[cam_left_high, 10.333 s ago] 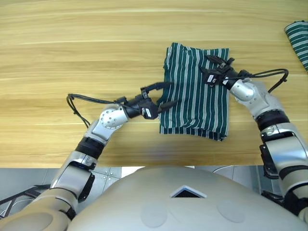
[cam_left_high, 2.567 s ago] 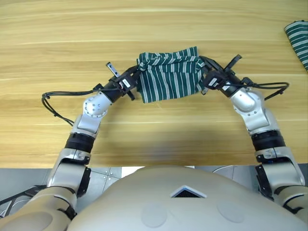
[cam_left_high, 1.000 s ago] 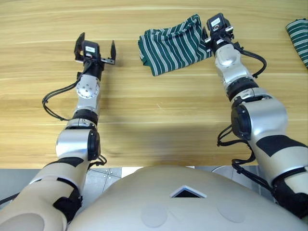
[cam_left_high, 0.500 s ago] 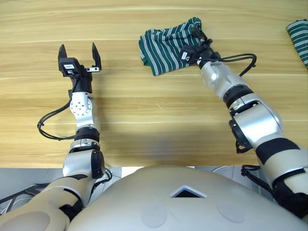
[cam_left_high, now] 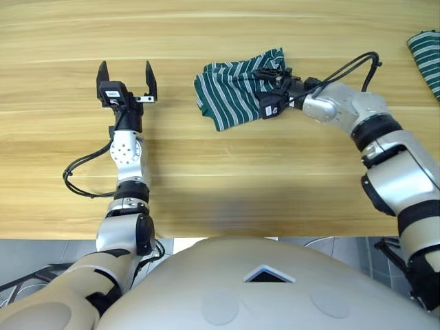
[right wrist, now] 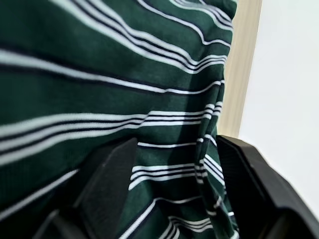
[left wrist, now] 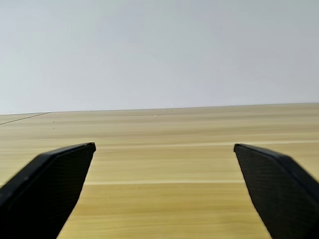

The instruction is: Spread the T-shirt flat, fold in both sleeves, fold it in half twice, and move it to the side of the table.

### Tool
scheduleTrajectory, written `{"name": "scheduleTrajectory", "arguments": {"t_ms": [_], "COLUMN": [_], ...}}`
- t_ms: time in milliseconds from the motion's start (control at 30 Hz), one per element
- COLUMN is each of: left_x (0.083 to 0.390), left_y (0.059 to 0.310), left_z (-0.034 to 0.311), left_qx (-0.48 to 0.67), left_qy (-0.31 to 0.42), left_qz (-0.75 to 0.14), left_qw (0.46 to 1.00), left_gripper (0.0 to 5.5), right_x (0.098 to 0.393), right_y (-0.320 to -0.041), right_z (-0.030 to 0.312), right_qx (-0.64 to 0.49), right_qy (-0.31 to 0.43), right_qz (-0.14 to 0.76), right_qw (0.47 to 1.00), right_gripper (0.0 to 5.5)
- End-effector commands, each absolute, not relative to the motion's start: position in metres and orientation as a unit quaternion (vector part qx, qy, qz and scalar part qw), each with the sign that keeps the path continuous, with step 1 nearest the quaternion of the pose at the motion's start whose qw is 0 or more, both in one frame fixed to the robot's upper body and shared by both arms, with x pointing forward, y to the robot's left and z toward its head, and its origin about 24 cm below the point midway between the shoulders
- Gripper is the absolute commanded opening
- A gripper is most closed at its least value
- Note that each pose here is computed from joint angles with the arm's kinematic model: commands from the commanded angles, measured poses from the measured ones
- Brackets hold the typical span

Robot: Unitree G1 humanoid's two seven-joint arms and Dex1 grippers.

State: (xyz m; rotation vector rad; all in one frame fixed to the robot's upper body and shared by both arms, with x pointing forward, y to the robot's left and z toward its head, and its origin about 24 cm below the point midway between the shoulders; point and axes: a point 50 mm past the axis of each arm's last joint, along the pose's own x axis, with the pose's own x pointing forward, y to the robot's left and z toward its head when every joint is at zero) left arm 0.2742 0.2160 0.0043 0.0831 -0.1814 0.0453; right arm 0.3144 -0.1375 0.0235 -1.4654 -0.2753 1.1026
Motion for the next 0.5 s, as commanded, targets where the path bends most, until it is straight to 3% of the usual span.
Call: {"name": "scheduleTrajectory", "arguments": {"t_ms": [33,133,233,333,400,500], "left_x": [0.278,0.279,0.279,0.274,0.272,0.274], "left_y": [0.216,0.215,0.213,0.213,0.213,0.212], "left_z": [0.007,0.008,0.011,0.013,0.015,0.020], "left_qx": [0.053,0.061,0.073,0.088,0.091,0.086], "left_qy": [-0.090,-0.090,-0.094,-0.101,-0.106,-0.114], "left_qz": [0.009,-0.002,-0.019,-0.041,-0.054,-0.061], "left_qw": [0.994,0.994,0.993,0.990,0.989,0.988], "left_gripper": [5.15,5.15,5.15,5.15,5.15,5.15], "right_x": [0.253,0.227,0.232,0.226,0.224,0.221], "right_y": [-0.135,-0.119,-0.107,-0.108,-0.114,-0.119], "right_z": [-0.007,0.005,0.037,0.073,0.081,0.068], "right_qx": [-0.586,-0.532,-0.463,-0.362,-0.330,-0.346], "right_qy": [-0.101,-0.138,-0.198,-0.254,-0.254,-0.220], "right_qz": [0.588,0.590,0.497,0.452,0.443,0.466], "right_qw": [0.548,0.591,0.707,0.774,0.794,0.784], "right_gripper": [2.93,2.93,2.93,2.93,2.93,2.93]}}
